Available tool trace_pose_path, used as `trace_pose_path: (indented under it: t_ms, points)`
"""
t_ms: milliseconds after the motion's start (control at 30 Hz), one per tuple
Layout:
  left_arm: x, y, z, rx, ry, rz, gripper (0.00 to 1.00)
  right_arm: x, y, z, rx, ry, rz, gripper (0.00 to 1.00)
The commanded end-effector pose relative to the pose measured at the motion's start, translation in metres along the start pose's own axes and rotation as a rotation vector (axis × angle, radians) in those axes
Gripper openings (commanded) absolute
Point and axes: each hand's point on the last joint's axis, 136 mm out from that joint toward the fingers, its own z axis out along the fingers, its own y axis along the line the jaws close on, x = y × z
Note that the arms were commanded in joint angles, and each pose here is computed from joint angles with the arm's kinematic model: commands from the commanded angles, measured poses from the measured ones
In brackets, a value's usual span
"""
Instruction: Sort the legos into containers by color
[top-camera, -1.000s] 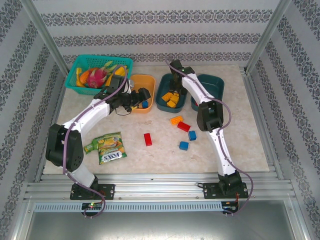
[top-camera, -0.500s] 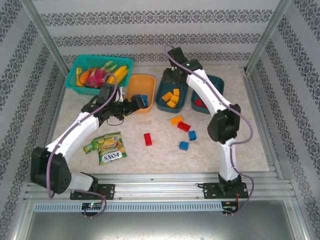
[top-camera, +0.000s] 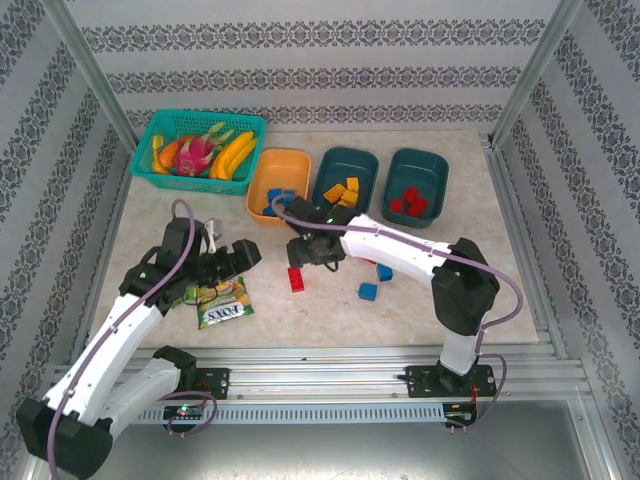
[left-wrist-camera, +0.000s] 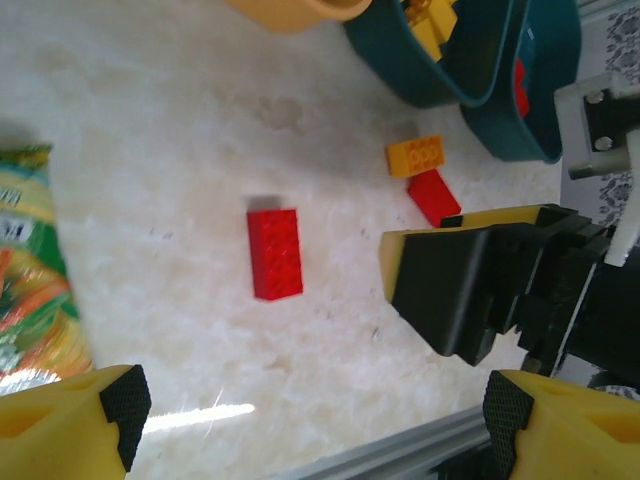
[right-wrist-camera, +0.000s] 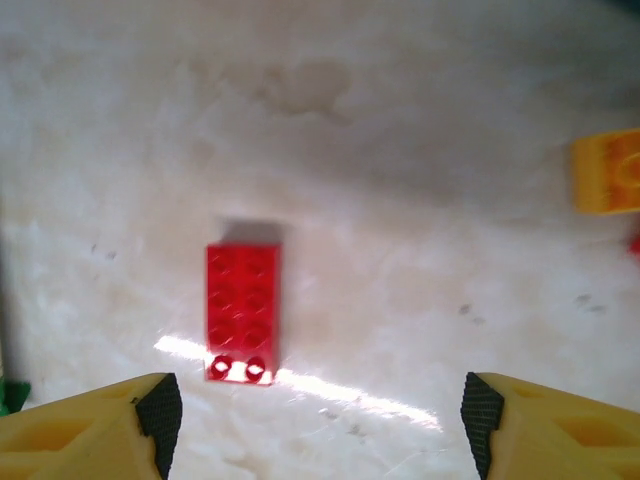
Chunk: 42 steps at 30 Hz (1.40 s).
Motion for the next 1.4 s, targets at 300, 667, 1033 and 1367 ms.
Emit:
trace_pose_path:
  t_ms: [300,667,1033,1367]
  points:
    - [0.033,0.026,-0.024,-0.038,0.010,-0.061,0.88,0.027,0.016,0.074,0.110,0.103,-0.025,0.70]
    - [0.035,0.025,-0.028,-0.027,0.002,-0.065,0.87,0.021,0.025,0.092,0.105,0.114,-0.032,0.30]
    - [0.004,-0.033,-0.012,0.155,0.024,0.004,0.87,-0.045,-0.040,-0.010,0.082,-0.101,0.090,0.15]
    - [-0.049,-0.125,0.062,0.250,0.035,0.119,0.88,-0.120,-0.214,-0.056,0.109,-0.220,0.408,0.15]
